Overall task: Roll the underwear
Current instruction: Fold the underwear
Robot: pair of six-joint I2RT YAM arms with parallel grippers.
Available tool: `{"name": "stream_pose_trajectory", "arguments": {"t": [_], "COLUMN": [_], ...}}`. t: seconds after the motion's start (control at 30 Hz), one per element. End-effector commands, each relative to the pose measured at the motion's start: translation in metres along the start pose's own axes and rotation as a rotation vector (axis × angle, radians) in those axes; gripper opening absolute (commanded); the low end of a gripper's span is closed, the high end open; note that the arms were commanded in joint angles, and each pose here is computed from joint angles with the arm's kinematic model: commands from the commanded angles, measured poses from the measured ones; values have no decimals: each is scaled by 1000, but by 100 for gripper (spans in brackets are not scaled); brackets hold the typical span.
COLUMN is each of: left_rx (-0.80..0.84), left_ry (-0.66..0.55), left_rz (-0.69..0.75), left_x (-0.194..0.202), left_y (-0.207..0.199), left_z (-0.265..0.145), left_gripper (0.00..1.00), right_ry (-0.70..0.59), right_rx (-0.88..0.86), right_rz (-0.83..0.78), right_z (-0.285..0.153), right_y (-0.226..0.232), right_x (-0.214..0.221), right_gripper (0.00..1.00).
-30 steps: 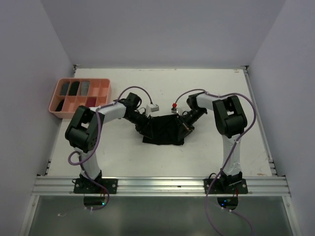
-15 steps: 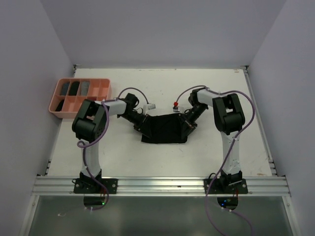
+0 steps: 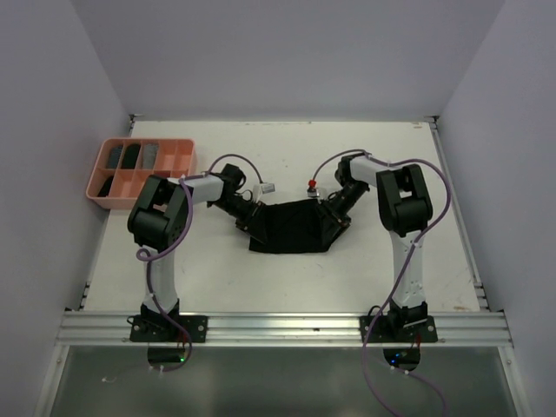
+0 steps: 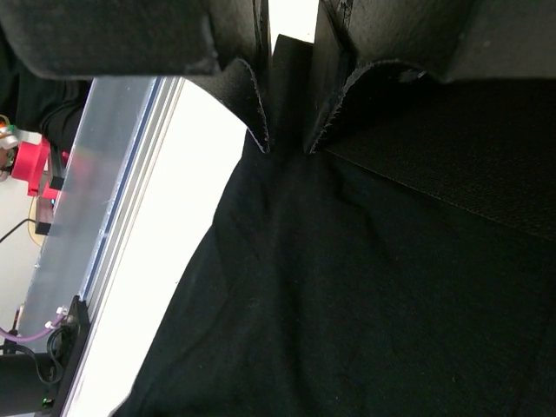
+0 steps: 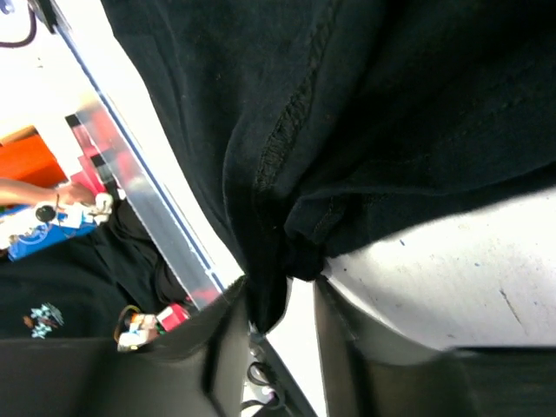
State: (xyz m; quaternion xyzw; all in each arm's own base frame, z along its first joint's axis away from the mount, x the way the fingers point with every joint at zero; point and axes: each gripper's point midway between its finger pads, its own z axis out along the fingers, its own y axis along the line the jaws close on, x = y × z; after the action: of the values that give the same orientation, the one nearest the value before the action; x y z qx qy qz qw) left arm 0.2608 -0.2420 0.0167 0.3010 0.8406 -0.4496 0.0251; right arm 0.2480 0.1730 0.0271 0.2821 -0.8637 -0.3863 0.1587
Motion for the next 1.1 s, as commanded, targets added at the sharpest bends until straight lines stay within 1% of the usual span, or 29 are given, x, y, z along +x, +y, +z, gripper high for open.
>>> {"name": "stream_pose_trajectory", "arguments": {"t": [0.0,0.03,0.07,0.1,0.13,0.17,0.2,0.23,0.3,0.37,0.4,0.43,0.47,0.5,0.57,0.6,0.67,0.77,0.83,0.9,0.97,1.07], "left_rx": [-243,-241,-239,-239,-239,-237,-237,-239,-237,-231,-230,-226,-227,-224,-228,-224,-225,-226,-227,-228,-230,-232], "left_ry": [100,104,106,105,104,100,101,99,101,101,98,96,94,92,91,89,90,93,94,96,93,98], "left_rz": [64,61,56,56,53,57,54,56,50,42,42,38,38,39,36,36,32,30,29,25,20,14], "left_x": [20,22,24,25,26,25,26,26,27,27,25,25,24,23,22,22,24,25,26,27,27,29], "left_y": [55,55,55,55,55,54,54,55,56,56,57,56,57,56,57,56,56,57,57,58,59,59], "left_z": [-2,0,0,1,2,2,2,2,3,5,6,6,7,7,6,6,7,7,7,8,8,8], "left_gripper": [27,27,27,27,27,27,27,28,28,28,28,28,28,28,29,29,29,29,29,30,30,30], "right_ry": [10,-17,-67,-129,-208,-255,-352,-426,-524,-542,-540,-527,-527,-531,-559,-565,-572,-538,-513,-514,-515,-515], "right_rx": [5,31,63,96,147,194,239,277,314,295,279,268,263,250,256,251,244,255,279,314,375,413], "right_rz": [20,13,-14,-27,-74,-101,-131,-169,-203,-228,-201,-192,-178,-146,-119,-111,-108,-85,-68,-53,-68,-46], "right_z": [-23,-28,-41,-49,-65,-72,-82,-93,-101,-89,-82,-71,-62,-56,-52,-46,-42,-28,-22,-26,-36,-53], "right_y": [25,25,31,31,42,43,45,57,67,80,83,84,76,73,63,55,48,27,8,-6,-27,-48], "right_x": [14,11,7,-6,-14,-22,-42,-52,-77,-95,-100,-105,-114,-119,-129,-136,-146,-151,-151,-152,-152,-149], "right_gripper": [45,45,43,35,32,26,19,18,17,20,25,27,29,32,37,42,47,52,53,54,53,53]}}
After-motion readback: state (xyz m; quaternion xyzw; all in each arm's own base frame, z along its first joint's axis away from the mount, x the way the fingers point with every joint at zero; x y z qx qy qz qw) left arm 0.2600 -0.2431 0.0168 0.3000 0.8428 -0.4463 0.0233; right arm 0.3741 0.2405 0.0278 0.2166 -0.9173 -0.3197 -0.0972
